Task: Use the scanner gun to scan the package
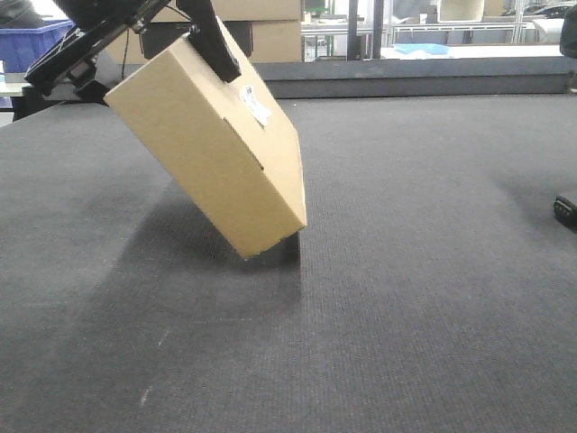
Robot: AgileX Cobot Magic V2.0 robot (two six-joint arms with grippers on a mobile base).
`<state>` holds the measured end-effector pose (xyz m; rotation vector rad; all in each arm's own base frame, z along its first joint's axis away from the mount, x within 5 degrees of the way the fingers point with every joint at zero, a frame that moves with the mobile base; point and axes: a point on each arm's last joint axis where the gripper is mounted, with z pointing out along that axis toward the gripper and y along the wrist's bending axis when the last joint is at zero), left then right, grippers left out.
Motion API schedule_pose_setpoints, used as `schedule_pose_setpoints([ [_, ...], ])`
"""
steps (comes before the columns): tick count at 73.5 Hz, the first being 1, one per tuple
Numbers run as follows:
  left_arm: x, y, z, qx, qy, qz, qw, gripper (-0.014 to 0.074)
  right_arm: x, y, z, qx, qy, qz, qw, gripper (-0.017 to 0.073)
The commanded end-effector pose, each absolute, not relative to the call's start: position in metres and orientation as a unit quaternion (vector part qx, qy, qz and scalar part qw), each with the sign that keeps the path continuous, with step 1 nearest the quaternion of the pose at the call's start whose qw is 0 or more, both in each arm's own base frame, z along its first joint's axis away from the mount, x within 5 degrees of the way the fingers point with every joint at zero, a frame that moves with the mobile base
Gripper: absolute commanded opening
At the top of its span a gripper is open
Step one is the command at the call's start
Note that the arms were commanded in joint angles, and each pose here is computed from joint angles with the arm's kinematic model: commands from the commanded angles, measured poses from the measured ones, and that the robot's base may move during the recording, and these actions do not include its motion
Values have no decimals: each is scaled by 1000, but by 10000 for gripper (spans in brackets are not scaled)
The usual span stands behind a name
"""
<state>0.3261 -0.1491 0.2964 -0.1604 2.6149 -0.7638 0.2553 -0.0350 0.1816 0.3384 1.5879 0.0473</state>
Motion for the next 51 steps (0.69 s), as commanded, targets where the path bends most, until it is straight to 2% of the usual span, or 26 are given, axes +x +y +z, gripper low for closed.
schedule_pose_setpoints([
  [1,325,-152,299,-59,936,-280,207,-111,256,-36,185,151,701,19,697,423],
  [9,324,-152,299,-58,936,-280,206,-111,256,-37,184,147,702,13,696,260],
  [20,324,-152,299,-59,936,-281,205,-111,256,-37,184,146,704,9,695,-58],
  [25,324,-152,299,-61,935,-283,204,-111,256,-37,184,147,703,8,695,-165],
  [42,323,-153,299,-63,935,-289,197,-111,252,-36,203,115,677,-12,727,-167],
  [51,322,-154,299,-64,935,-291,191,-111,247,-35,218,81,662,-46,744,-167],
])
